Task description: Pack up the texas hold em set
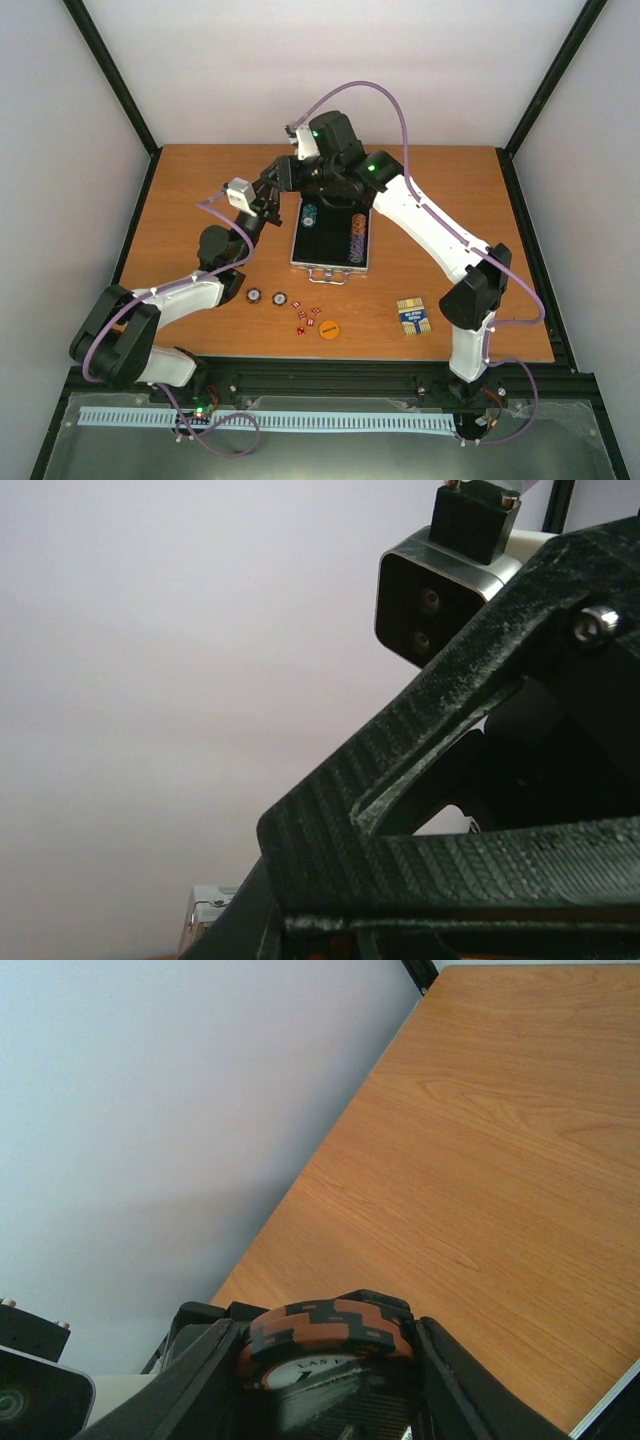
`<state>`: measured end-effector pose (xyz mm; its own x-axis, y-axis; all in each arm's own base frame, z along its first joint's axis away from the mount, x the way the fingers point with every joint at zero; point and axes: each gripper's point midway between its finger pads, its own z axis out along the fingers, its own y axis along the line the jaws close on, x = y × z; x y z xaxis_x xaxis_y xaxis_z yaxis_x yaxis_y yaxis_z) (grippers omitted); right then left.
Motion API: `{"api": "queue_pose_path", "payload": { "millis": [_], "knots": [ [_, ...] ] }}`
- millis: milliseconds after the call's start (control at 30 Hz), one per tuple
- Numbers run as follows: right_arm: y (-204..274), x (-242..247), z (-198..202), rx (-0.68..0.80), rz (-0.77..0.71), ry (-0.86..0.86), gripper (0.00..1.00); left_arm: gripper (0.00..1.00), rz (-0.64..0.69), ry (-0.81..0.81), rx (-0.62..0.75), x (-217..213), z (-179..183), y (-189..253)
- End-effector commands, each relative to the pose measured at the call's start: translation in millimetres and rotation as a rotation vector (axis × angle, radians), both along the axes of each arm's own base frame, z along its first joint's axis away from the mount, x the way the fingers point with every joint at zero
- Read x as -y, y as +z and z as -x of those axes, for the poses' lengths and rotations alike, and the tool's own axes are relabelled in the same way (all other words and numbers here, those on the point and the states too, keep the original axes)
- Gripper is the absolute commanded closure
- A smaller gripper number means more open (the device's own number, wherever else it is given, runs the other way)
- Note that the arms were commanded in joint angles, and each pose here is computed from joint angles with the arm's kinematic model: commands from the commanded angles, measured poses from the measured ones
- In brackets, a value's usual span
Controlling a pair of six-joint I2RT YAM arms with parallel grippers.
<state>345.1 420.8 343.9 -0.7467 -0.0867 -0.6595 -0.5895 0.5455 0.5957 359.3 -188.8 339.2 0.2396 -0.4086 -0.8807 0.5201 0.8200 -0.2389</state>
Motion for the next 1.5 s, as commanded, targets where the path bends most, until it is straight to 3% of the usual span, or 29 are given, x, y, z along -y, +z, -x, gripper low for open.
{"api": "queue_pose_path", "payload": {
  "millis": [0,267,367,467,667,867,1100,1467],
  "knots": [
    [-36,10,22,-0.093,0.109,0.031,0.87,0.99,0.005,-0.011,0.191,-8,17,53],
    [-35,14,23,-0.088,0.112,0.026,0.87,0.99,-0.016,-0.053,0.184,-4,18,51],
    [-34,14,24,-0.082,0.106,0.029,0.82,0.99,-0.060,-0.067,0.173,0,19,48],
    [-32,14,25,-0.078,0.095,0.035,0.73,0.99,-0.094,-0.085,0.170,3,24,46],
    [-30,14,26,-0.070,0.092,0.040,0.41,0.99,-0.148,-0.102,0.160,4,32,40],
    [-26,15,24,-0.050,0.089,0.032,0.27,0.99,-0.157,-0.110,0.141,3,34,34],
    [-18,22,12,-0.007,0.089,-0.019,0.02,0.99,-0.205,-0.163,0.121,11,39,23],
    [26,41,-8,0.105,0.000,-0.096,0.00,0.99,-0.313,-0.240,0.022,21,44,-5]
  ]
}}
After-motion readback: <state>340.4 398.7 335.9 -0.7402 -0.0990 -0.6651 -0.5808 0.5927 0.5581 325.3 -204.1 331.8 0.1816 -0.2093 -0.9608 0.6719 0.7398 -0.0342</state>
